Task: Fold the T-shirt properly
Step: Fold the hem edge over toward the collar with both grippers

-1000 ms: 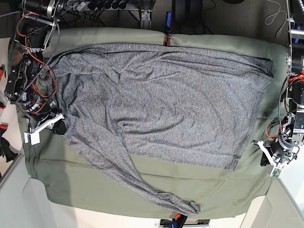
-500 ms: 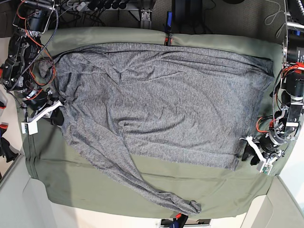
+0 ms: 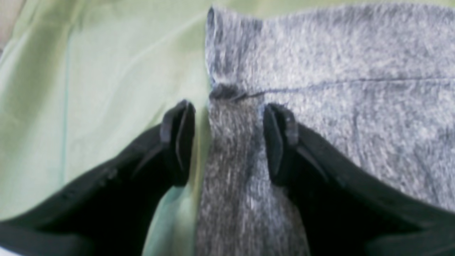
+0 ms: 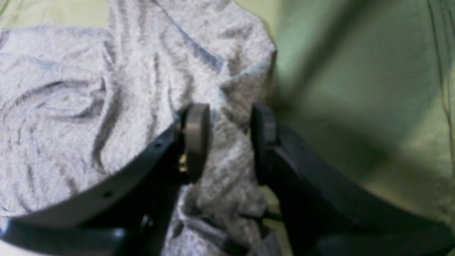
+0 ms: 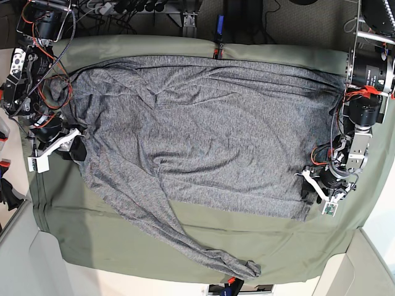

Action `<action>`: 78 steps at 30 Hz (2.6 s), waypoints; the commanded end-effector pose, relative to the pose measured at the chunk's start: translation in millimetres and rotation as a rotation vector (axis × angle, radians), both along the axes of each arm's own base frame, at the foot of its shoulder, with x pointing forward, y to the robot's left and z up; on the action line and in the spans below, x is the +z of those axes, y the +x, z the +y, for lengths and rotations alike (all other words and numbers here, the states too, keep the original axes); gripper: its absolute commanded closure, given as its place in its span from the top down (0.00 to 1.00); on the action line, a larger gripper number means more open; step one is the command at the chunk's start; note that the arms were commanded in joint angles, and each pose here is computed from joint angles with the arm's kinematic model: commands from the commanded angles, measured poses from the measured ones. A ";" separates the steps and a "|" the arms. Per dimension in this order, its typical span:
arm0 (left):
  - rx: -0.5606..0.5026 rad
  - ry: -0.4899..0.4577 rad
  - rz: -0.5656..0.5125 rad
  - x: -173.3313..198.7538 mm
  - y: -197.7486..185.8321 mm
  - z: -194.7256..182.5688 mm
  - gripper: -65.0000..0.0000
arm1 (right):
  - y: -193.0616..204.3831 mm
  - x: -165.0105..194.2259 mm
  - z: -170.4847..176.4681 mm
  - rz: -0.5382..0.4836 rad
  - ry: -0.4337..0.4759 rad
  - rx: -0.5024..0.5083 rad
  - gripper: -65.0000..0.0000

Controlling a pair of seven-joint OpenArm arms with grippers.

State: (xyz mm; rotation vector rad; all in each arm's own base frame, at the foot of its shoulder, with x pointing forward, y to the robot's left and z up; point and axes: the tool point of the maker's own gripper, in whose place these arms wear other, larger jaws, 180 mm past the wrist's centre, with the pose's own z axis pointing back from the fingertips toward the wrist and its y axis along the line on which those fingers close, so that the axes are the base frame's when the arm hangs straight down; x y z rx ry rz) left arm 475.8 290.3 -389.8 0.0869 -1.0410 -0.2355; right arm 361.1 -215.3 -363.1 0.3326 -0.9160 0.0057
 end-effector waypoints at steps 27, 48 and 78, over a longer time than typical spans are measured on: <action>0.061 0.085 -0.090 53.4 20.2 36.1 0.00 | 58.9 16.8 -20.6 -0.092 0.022 -0.130 0.57; 0.006 0.083 -0.074 57.9 12.9 46.6 0.00 | 48.0 -12.3 10.6 0.027 0.017 0.003 0.00; -0.105 -0.009 -0.136 86.0 -57.6 69.1 0.00 | -26.5 22.0 -7.6 -0.077 -0.025 -0.017 0.00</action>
